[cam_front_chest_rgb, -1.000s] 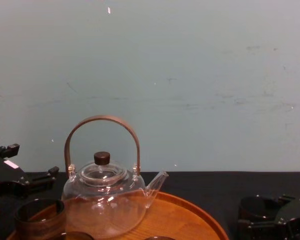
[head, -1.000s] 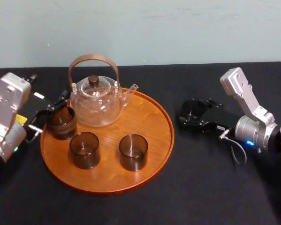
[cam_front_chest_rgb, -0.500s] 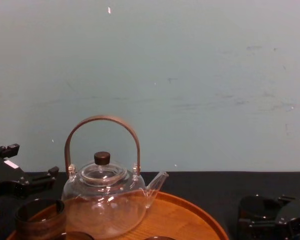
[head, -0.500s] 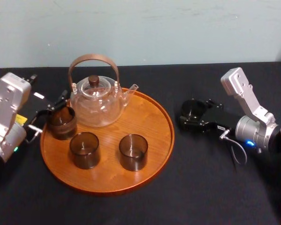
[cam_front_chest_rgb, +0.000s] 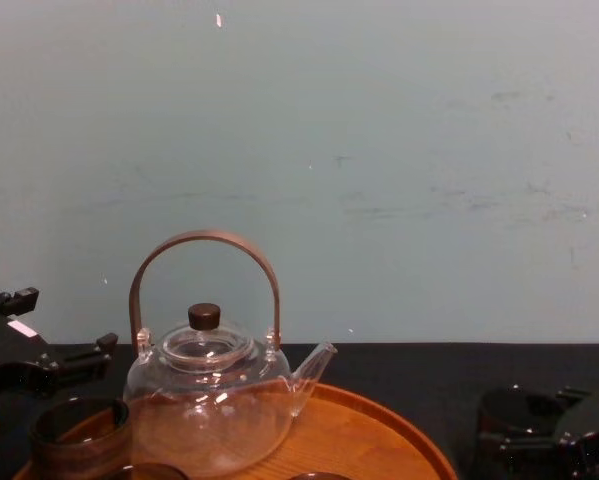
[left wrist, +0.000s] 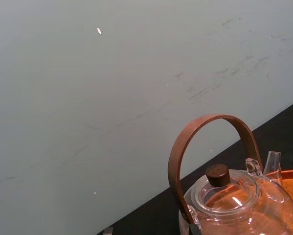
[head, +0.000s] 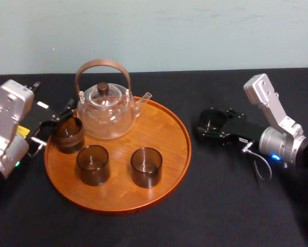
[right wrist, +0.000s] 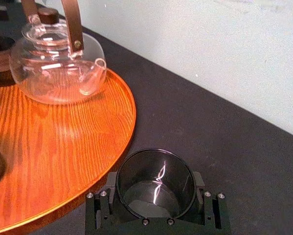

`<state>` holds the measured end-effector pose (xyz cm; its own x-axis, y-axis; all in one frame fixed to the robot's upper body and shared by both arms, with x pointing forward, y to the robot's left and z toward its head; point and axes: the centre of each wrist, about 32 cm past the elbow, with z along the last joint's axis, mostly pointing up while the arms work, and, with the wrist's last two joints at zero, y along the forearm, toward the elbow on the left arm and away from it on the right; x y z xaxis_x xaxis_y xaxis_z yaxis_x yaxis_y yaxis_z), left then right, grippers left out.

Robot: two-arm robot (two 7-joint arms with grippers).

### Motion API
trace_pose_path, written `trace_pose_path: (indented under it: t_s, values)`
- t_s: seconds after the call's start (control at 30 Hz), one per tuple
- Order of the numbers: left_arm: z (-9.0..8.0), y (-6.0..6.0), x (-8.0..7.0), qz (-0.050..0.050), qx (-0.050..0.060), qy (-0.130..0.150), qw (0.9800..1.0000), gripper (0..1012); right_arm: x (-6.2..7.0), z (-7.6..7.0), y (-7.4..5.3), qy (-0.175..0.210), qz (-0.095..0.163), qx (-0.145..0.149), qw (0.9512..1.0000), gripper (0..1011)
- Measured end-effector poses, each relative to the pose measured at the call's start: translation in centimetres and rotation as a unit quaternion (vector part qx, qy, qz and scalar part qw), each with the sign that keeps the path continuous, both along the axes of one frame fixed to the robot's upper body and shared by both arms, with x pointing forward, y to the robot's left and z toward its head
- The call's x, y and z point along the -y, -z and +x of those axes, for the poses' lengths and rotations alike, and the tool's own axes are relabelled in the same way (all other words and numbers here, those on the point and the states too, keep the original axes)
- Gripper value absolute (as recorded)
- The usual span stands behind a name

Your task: Pick up the glass from the table and place it on the tray.

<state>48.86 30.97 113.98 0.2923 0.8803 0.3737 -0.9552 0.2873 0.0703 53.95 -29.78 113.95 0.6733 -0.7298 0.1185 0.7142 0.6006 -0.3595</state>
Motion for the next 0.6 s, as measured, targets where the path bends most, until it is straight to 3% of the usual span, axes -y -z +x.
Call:
trace_pose_path:
  t_s: [0.6]
  values:
    - [0.0,0.0,0.0,0.0,0.0,0.0,1.0,1001,0.4,0.0,-3.5,-0.027,0.013,0.049,0.9983,916]
